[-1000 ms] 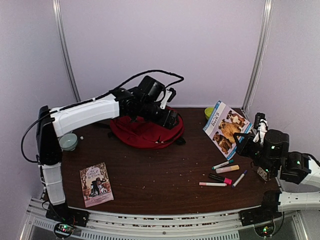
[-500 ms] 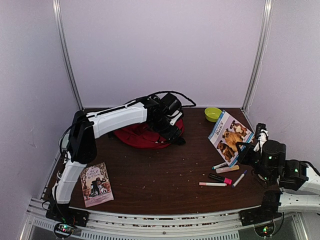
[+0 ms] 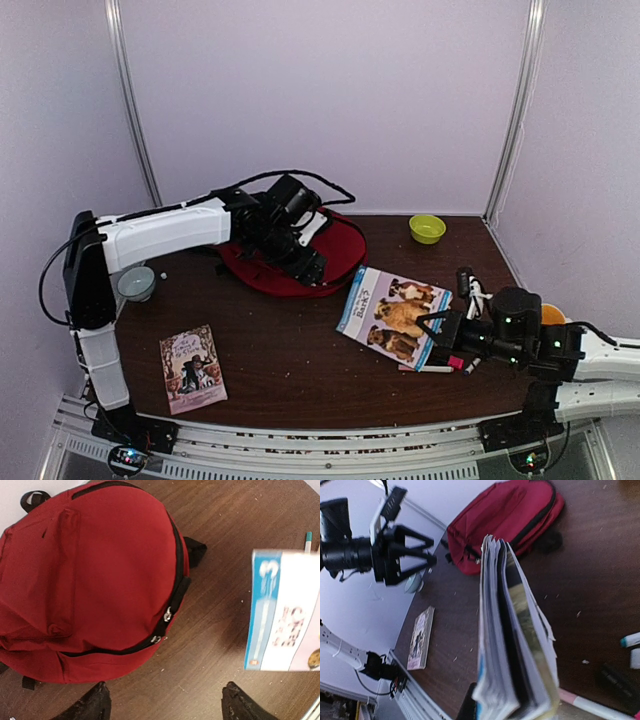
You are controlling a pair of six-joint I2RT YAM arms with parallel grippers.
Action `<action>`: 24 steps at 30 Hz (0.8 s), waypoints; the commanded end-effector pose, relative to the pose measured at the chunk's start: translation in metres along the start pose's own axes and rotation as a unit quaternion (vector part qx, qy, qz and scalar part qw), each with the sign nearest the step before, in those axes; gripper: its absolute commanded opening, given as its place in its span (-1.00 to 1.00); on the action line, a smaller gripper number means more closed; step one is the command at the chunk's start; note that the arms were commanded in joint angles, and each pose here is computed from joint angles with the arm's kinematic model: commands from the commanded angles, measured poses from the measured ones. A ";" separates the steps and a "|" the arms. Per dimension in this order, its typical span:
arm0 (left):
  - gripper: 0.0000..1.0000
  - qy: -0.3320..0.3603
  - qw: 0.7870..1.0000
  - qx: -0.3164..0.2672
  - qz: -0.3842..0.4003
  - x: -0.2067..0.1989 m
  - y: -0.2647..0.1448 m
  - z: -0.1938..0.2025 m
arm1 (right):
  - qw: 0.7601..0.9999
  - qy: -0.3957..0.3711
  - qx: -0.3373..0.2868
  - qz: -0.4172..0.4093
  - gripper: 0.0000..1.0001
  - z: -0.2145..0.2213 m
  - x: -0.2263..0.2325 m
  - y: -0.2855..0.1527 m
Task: Pack the student bag
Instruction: Put down the book at the center of the board.
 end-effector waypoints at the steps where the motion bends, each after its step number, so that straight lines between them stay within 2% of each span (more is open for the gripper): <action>1: 0.58 0.012 0.999 -0.037 0.010 0.024 0.000 0.011 | 0.983 0.068 0.143 -0.094 -1.00 0.026 0.014 0.018; 5: 0.60 0.063 0.995 -0.059 0.055 0.026 0.019 0.009 | 0.976 0.047 0.210 -0.029 -1.00 0.044 0.011 0.038; 8: 0.59 0.091 0.993 -0.043 0.055 0.028 0.040 0.003 | 0.967 0.023 0.253 0.026 -0.80 0.054 0.010 0.054; 11: 0.57 0.105 0.993 -0.031 0.051 0.031 0.060 0.000 | 0.961 0.010 0.269 0.061 -0.70 0.059 0.006 0.061; 16: 0.38 0.120 0.991 -0.024 0.044 0.038 0.078 0.005 | 0.957 0.003 0.277 0.088 -0.56 0.063 -0.006 0.056; 21: -0.12 0.143 0.988 -0.032 0.048 0.035 0.086 0.010 | 0.943 -0.003 0.309 0.127 -0.33 0.071 -0.025 0.044; 24: -0.57 0.147 0.987 -0.038 0.058 0.033 0.086 0.012 | 0.942 -0.006 0.306 0.140 -0.16 0.069 -0.029 0.034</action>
Point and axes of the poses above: each gripper's point midway between its finger pads, its own y axis out along the fingers, its own x axis along the line the jaws close on, z = x × y, the point moved 10 cm from there along -y, back along the fingers, and after that the axes turned 14 degrees about y, right-handed, at the moved point
